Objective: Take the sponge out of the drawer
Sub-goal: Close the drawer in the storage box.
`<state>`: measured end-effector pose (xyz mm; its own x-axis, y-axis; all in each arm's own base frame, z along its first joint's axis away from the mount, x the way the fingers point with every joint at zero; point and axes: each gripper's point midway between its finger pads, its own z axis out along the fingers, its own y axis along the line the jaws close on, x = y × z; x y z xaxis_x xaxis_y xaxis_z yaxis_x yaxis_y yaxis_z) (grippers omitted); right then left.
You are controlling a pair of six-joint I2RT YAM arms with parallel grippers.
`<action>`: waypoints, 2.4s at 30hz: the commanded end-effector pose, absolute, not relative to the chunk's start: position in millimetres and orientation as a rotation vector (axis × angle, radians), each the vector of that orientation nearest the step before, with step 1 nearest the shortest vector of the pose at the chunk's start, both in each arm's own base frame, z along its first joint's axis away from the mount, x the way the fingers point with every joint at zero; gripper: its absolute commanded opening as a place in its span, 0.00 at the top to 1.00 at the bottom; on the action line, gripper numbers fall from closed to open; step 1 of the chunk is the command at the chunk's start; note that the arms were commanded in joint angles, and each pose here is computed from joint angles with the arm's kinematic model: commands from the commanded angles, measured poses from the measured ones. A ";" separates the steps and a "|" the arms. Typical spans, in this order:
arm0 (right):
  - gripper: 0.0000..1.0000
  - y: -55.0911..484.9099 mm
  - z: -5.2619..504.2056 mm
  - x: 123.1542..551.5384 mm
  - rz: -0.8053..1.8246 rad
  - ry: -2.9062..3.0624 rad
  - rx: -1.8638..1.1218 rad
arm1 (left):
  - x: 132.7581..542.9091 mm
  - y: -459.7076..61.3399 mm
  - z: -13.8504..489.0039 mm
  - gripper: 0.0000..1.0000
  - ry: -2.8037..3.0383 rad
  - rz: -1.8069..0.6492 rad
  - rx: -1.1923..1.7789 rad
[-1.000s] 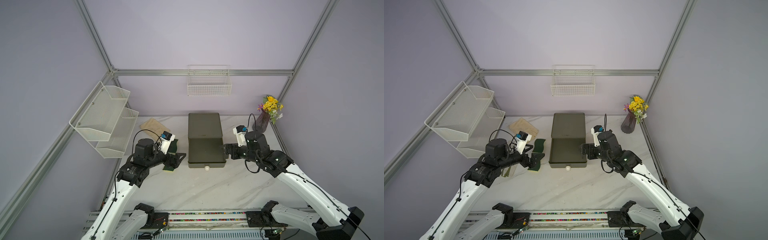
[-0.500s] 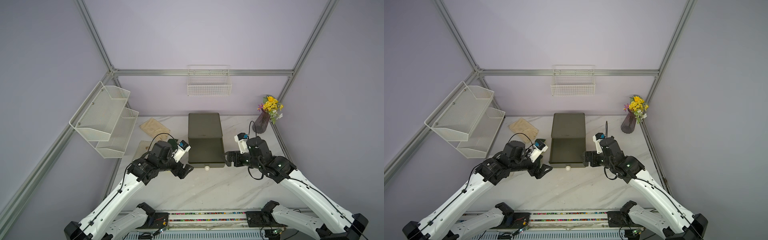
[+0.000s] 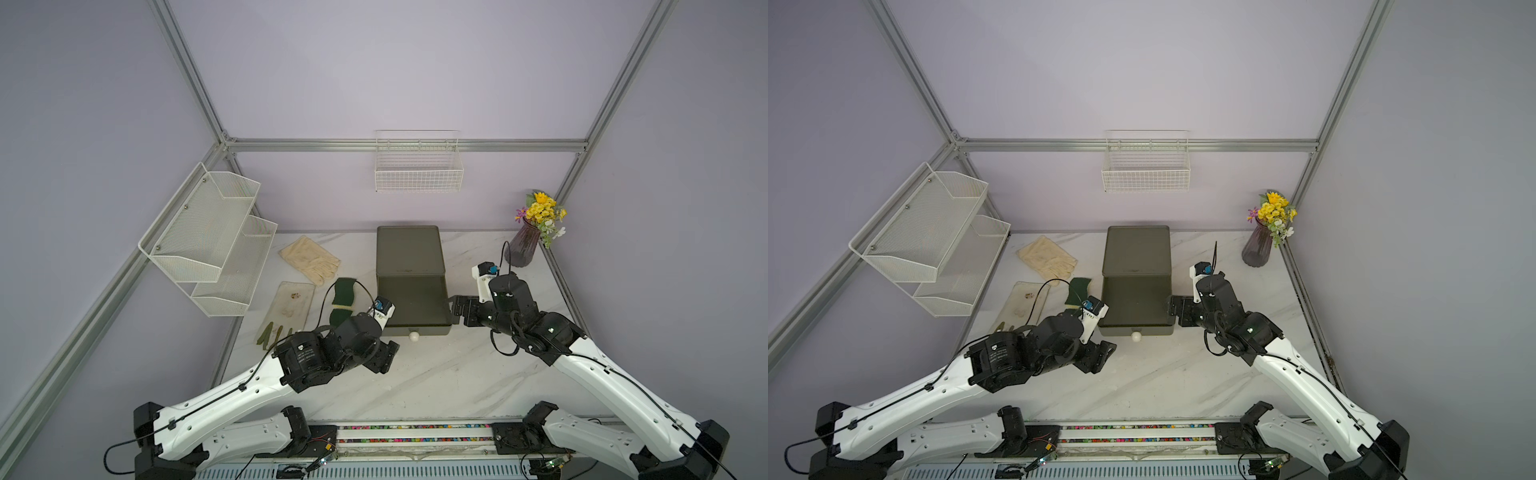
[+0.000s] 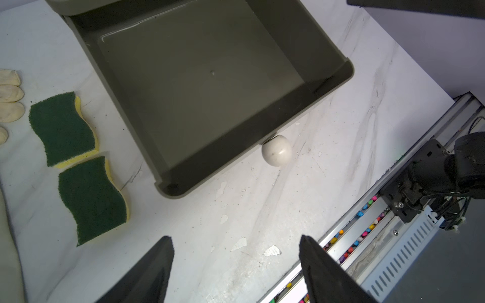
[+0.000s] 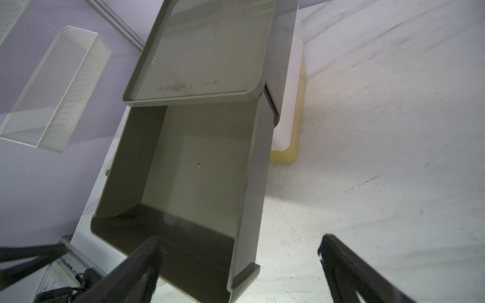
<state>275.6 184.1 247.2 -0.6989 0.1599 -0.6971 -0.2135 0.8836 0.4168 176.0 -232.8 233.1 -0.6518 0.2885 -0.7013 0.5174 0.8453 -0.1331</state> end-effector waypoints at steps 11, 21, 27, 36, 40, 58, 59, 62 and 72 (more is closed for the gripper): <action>0.03 143.5 267.9 334.6 0.491 2.096 0.087 | 169.4 -293.3 216.8 0.25 2.363 -0.364 0.273; 0.03 132.4 253.4 344.0 0.516 2.086 0.077 | 179.6 -306.7 194.0 0.34 2.333 -0.363 0.209; 0.03 133.1 253.2 344.0 0.518 2.078 0.069 | 189.3 -313.6 180.2 0.39 2.358 -0.293 0.227; 0.03 133.6 253.7 342.0 0.525 2.077 0.063 | 203.6 -319.0 176.3 0.53 2.367 -0.259 0.225; 0.03 136.8 252.9 344.1 0.537 2.081 0.053 | 208.4 -319.2 178.3 0.63 2.360 -0.253 0.226; 0.03 143.0 253.1 347.3 0.560 2.080 0.026 | 242.5 -322.6 189.5 0.79 2.304 -0.285 0.210; 0.03 143.1 252.9 347.3 0.559 2.080 0.026 | 244.3 -323.1 189.0 0.79 2.304 -0.283 0.214; 0.03 144.0 252.3 346.6 0.566 2.079 0.021 | 251.8 -325.2 190.5 0.79 2.298 -0.287 0.214; 0.03 143.8 247.1 345.7 0.566 2.084 0.019 | 277.2 -328.0 188.4 0.79 2.292 -0.302 0.208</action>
